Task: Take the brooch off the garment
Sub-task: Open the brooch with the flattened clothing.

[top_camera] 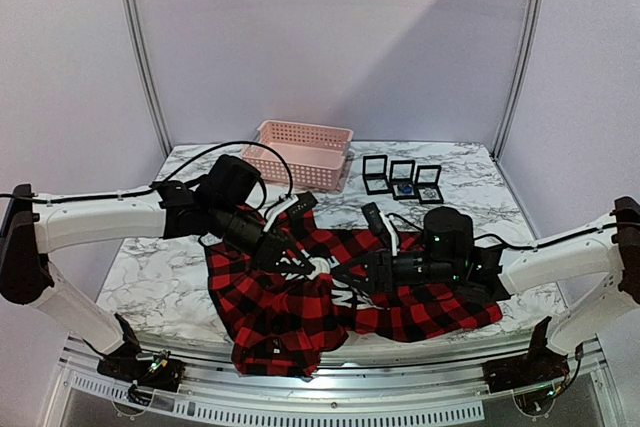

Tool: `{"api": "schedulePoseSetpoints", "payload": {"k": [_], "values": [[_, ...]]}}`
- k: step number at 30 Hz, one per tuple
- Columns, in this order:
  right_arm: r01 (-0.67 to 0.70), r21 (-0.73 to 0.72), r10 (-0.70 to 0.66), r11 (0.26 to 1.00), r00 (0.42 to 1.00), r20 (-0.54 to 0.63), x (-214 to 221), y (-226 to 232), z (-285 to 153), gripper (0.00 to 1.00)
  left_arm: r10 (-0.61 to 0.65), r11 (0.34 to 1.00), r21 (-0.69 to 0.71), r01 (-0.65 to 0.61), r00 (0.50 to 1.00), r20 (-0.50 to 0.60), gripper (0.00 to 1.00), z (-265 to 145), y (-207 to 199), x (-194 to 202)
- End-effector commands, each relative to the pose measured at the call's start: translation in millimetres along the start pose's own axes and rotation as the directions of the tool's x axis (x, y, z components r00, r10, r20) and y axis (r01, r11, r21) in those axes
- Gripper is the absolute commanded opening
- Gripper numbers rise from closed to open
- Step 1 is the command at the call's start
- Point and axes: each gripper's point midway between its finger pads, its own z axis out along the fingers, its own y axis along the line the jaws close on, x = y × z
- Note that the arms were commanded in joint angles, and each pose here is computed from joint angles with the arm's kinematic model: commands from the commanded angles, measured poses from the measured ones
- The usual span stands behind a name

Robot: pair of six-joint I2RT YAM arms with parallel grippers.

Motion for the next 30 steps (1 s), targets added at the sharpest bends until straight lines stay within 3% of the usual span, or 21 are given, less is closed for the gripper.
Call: {"api": "schedulePoseSetpoints", "payload": {"k": [1, 22, 30], "values": [[0.062, -0.055, -0.060, 0.997, 0.997, 0.037, -7, 17, -14, 0.47, 0.022, 1.000, 0.013, -0.023, 0.999, 0.026, 0.00, -4, -1, -11], [0.070, -0.140, -0.072, 0.988, 0.997, -0.011, 12, 24, 6, 0.50, 0.038, 0.994, 0.102, -0.042, 0.998, 0.045, 0.00, -6, -17, -14], [0.069, -0.134, -0.069, 0.989, 0.998, -0.002, 8, 21, 12, 0.41, 0.041, 0.993, 0.105, -0.046, 0.998, 0.045, 0.00, -7, -18, -14]]}}
